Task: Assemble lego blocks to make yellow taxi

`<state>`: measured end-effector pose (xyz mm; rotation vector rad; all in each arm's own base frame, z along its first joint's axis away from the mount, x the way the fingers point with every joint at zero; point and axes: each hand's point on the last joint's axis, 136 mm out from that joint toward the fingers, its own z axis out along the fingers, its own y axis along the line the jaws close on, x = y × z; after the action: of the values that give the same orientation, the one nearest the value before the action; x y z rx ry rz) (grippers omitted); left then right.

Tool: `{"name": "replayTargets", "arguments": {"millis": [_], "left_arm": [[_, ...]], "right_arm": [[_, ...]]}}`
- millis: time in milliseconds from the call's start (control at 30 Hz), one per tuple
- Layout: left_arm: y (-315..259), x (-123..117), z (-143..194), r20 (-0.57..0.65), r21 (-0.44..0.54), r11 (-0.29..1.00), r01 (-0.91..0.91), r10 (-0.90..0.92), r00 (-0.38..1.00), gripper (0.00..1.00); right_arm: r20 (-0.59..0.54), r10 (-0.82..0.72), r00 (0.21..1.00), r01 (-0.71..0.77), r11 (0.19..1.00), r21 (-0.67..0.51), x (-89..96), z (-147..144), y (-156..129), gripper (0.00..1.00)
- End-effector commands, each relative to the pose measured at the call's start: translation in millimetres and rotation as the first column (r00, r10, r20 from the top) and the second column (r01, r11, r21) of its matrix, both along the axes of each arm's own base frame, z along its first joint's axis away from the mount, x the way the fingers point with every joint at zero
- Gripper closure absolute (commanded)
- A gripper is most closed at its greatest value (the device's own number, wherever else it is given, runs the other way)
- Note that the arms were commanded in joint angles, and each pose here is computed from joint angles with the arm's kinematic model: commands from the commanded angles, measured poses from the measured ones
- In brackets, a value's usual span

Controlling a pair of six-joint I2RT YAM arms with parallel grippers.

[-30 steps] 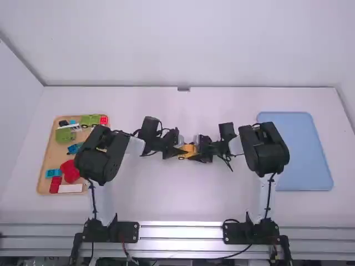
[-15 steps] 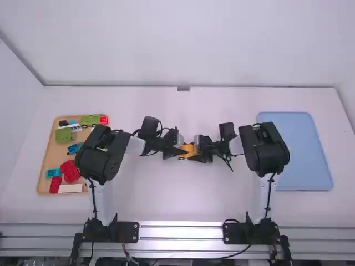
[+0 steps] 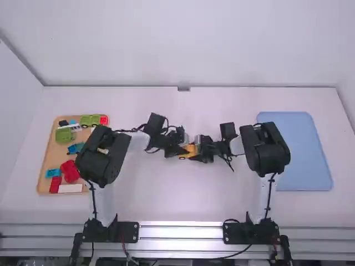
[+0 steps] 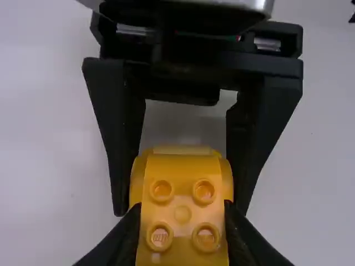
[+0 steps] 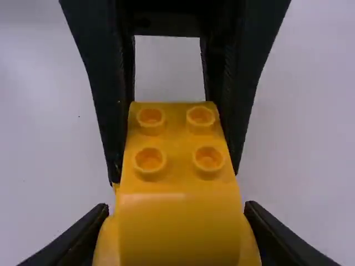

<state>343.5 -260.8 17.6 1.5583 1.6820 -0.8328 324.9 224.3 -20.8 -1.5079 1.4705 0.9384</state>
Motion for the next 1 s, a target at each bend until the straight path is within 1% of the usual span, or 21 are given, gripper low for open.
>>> {"name": "replayTargets", "arguments": {"millis": [0,67,133,233,300,567,600,667,767,967], "left_arm": [[9,-28,-55,-0.068,0.191,0.981,0.015,-0.002,0.998,0.98],[10,-26,-56,-0.070,0.202,0.979,0.005,0.009,0.997,0.98],[9,-25,-54,-0.070,0.194,0.981,0.007,0.006,0.998,0.95],[7,-19,-50,-0.059,0.190,0.982,0.003,0.008,0.998,0.79],[6,-17,-46,-0.057,0.188,0.982,0.004,0.007,0.998,0.75],[3,-10,-29,-0.054,0.181,0.983,-0.013,0.023,0.998,0.74],[3,-9,-26,-0.049,0.179,0.984,-0.014,0.023,0.999,0.71],[3,-9,-26,-0.047,0.178,0.984,-0.014,0.023,0.999,0.70],[3,-9,-25,-0.046,0.177,0.984,-0.014,0.023,0.999,0.66],[-1,-10,-18,-0.045,0.152,0.988,-0.004,0.011,0.999,0.61]], "right_arm": [[-0.043,-0.005,0.999,0.004,0.999,-0.040,-6.5,-13,5,0.46],[-0.043,-0.009,0.999,0.008,0.999,-0.042,-5.7,-13,4,0.46],[-0.043,-0.007,0.999,0.005,0.999,-0.043,-6.2,-13,5,0.46],[-0.044,-0.010,0.999,0.008,0.999,-0.043,-5.7,-13,4,0.45],[-0.049,-0.011,0.999,0.009,0.999,-0.043,-6.1,-13,5,0.45],[-0.049,-0.010,0.999,0.007,0.999,-0.043,-6.4,-13,5,0.45],[-0.049,-0.013,0.999,0.011,0.999,-0.043,-5.7,-13,4,0.45],[-0.050,-0.010,0.999,0.008,0.999,-0.043,-6.4,-13,5,0.45],[-0.050,-0.012,0.999,0.010,0.999,-0.043,-5.8,-13,4,0.45],[-0.058,-0.018,0.998,0.015,0.999,-0.043,-5.5,-13,4,0.44]]}}
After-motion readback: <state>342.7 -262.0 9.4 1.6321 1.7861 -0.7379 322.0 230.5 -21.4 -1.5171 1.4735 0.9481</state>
